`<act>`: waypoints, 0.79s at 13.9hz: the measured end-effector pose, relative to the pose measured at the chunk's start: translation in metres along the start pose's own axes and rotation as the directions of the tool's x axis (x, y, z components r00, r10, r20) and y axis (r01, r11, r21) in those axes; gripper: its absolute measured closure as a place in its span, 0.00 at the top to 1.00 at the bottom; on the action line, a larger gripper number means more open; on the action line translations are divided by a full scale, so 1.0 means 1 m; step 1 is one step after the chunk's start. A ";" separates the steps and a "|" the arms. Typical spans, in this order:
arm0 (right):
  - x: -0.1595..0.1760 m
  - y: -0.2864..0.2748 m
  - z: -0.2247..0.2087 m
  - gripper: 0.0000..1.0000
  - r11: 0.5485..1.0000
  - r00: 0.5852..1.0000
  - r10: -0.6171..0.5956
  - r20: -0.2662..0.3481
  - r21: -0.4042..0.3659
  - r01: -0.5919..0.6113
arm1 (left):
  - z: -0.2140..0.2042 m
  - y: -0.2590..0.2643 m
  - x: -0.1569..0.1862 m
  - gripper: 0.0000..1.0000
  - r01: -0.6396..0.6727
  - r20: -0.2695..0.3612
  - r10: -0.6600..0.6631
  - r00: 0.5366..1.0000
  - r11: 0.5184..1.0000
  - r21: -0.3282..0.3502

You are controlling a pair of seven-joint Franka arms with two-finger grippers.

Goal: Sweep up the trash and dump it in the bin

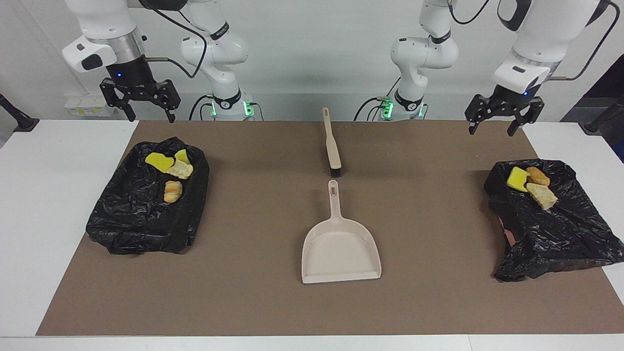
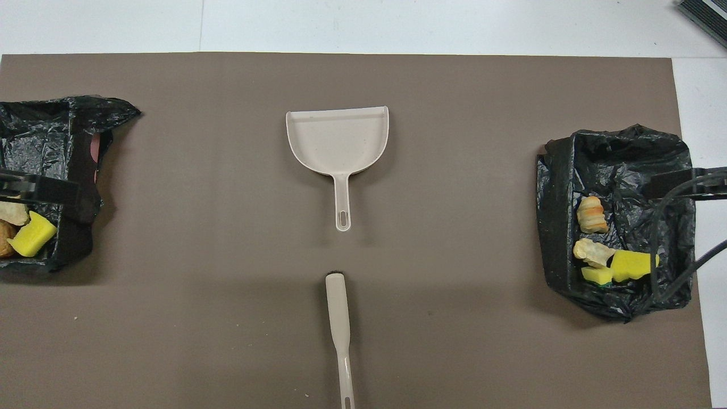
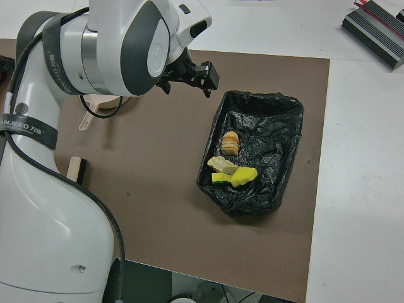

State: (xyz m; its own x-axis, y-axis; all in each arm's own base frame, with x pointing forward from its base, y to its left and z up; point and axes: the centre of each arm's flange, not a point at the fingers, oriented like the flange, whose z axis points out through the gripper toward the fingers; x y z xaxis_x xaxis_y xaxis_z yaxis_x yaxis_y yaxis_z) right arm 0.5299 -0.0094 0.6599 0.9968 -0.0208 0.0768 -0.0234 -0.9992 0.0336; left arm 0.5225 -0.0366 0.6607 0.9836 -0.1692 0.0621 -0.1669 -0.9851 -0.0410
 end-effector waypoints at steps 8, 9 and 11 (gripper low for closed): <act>0.001 0.017 0.002 1.00 1.000 1.000 0.000 0.004 0.002 0.000 | -0.025 -0.014 0.005 1.00 0.014 0.062 -0.012 0.998 0.999 -0.035; 0.001 0.021 0.002 1.00 1.000 1.000 0.002 0.003 0.002 -0.002 | -0.026 -0.017 0.005 1.00 0.019 0.060 -0.017 0.998 0.999 -0.037; 0.000 0.022 0.002 1.00 1.000 1.000 0.001 0.002 0.002 -0.001 | -0.029 -0.021 0.004 1.00 0.025 0.056 -0.023 0.998 0.999 -0.040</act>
State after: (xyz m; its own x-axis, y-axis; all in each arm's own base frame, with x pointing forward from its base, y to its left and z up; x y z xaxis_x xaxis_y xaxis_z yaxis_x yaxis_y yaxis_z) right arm 0.5300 -0.0317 0.6592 0.9970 -0.0219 0.0749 -0.0244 -0.9992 0.0314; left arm 0.5275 -0.0171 0.6904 0.9894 -0.1449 0.0067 -0.1449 -0.9894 0.0008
